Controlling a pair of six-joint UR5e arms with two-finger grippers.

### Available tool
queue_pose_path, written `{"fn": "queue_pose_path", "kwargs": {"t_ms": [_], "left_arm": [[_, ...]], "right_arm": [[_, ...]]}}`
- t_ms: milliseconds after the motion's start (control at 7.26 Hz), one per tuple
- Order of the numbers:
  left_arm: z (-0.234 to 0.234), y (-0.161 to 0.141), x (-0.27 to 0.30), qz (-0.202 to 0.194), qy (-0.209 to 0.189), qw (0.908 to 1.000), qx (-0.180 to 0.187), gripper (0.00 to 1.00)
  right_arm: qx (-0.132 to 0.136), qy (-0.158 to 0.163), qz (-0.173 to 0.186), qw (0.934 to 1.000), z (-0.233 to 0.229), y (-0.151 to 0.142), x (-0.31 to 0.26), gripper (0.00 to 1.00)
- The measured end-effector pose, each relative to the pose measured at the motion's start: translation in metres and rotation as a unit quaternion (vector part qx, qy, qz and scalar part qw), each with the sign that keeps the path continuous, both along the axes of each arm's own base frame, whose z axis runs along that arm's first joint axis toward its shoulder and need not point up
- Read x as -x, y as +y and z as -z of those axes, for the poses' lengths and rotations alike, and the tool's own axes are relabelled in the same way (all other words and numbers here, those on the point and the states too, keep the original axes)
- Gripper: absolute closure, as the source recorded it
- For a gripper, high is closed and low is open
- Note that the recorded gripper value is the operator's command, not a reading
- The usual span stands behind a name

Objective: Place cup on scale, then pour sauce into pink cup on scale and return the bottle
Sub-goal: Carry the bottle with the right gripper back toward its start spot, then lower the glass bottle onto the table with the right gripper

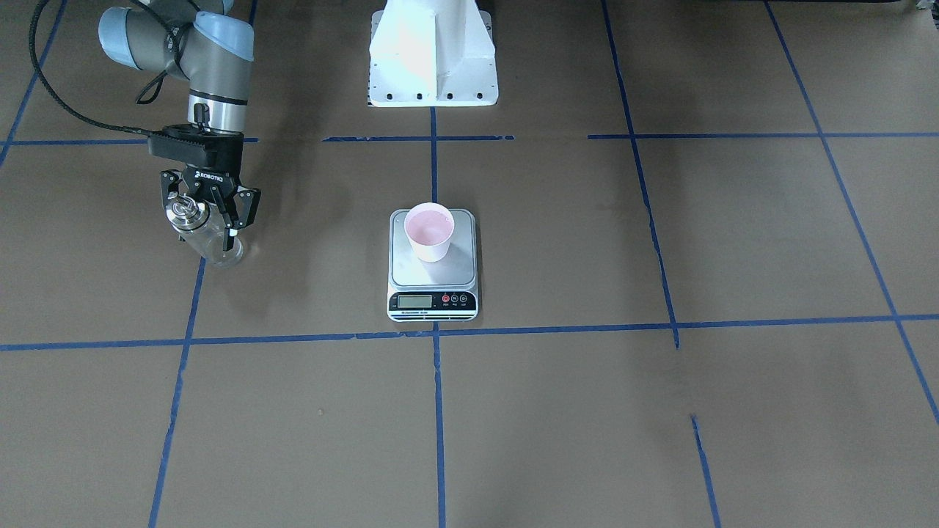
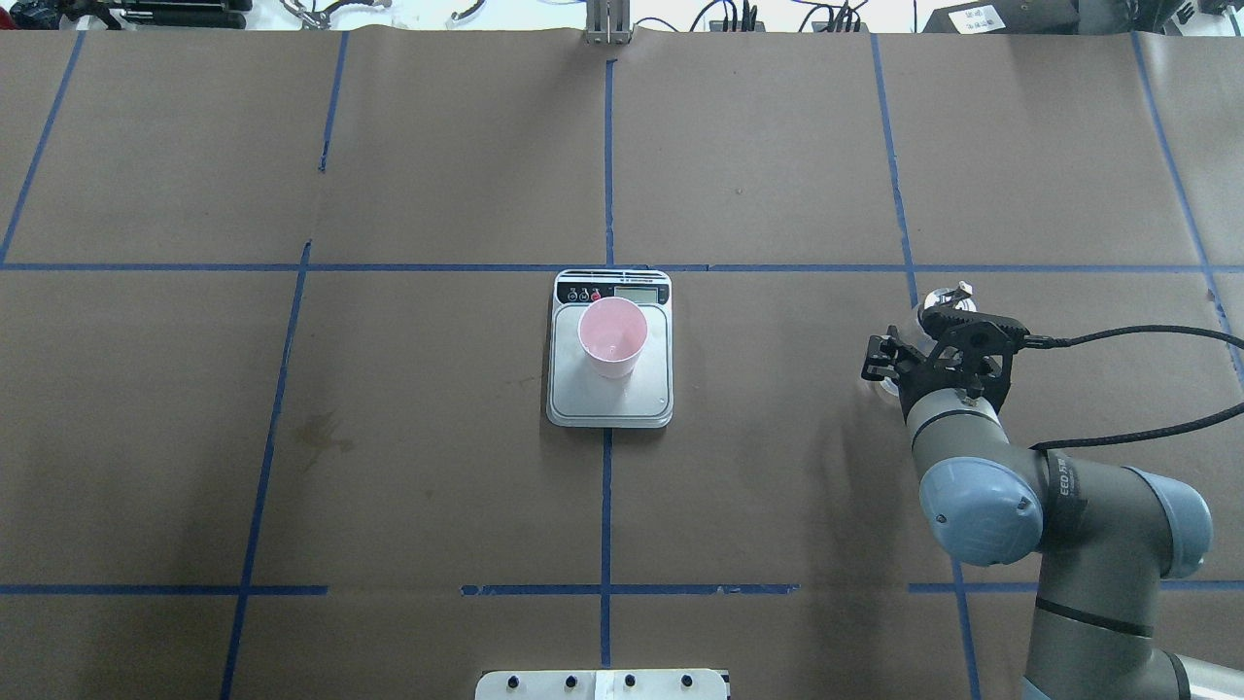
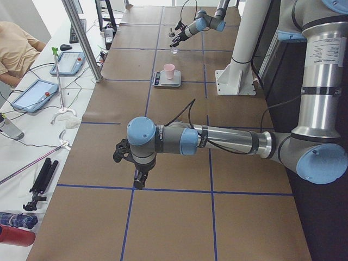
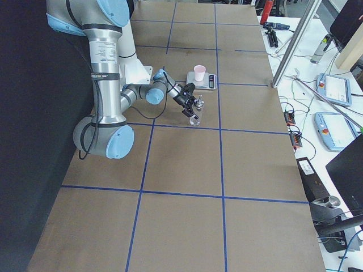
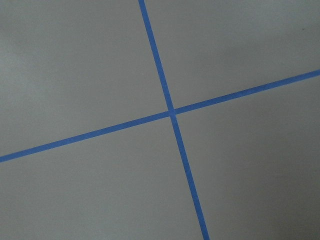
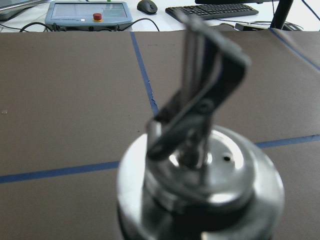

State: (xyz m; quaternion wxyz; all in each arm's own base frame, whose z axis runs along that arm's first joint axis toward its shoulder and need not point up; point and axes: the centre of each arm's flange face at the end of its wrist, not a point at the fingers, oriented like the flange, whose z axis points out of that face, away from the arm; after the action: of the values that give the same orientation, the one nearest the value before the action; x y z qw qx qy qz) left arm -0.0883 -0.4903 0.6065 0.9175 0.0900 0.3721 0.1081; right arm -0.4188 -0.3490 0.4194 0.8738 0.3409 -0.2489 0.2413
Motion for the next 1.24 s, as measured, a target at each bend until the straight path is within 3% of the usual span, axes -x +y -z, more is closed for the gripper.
{"fn": "queue_pose_path", "kwargs": {"t_ms": [551, 826, 1239], "left_arm": [[-0.0004, 0.0001, 0.0, 0.0, 0.0, 1.0, 0.0, 0.0], [-0.0003, 0.0001, 0.0, 0.0, 0.0, 1.0, 0.0, 0.0], [-0.0003, 0.0, 0.0, 0.0, 0.0, 1.0, 0.0, 0.0]], "right_arm": [[0.001, 0.002, 0.0, 1.0, -0.0023, 0.0005, -0.0003, 0.41], [0.001, 0.003, 0.0, 1.0, -0.0036, 0.0009, -0.0012, 0.01], [0.0, 0.003, -0.001, 1.0, -0.0035, 0.0006, -0.0022, 0.0]]}}
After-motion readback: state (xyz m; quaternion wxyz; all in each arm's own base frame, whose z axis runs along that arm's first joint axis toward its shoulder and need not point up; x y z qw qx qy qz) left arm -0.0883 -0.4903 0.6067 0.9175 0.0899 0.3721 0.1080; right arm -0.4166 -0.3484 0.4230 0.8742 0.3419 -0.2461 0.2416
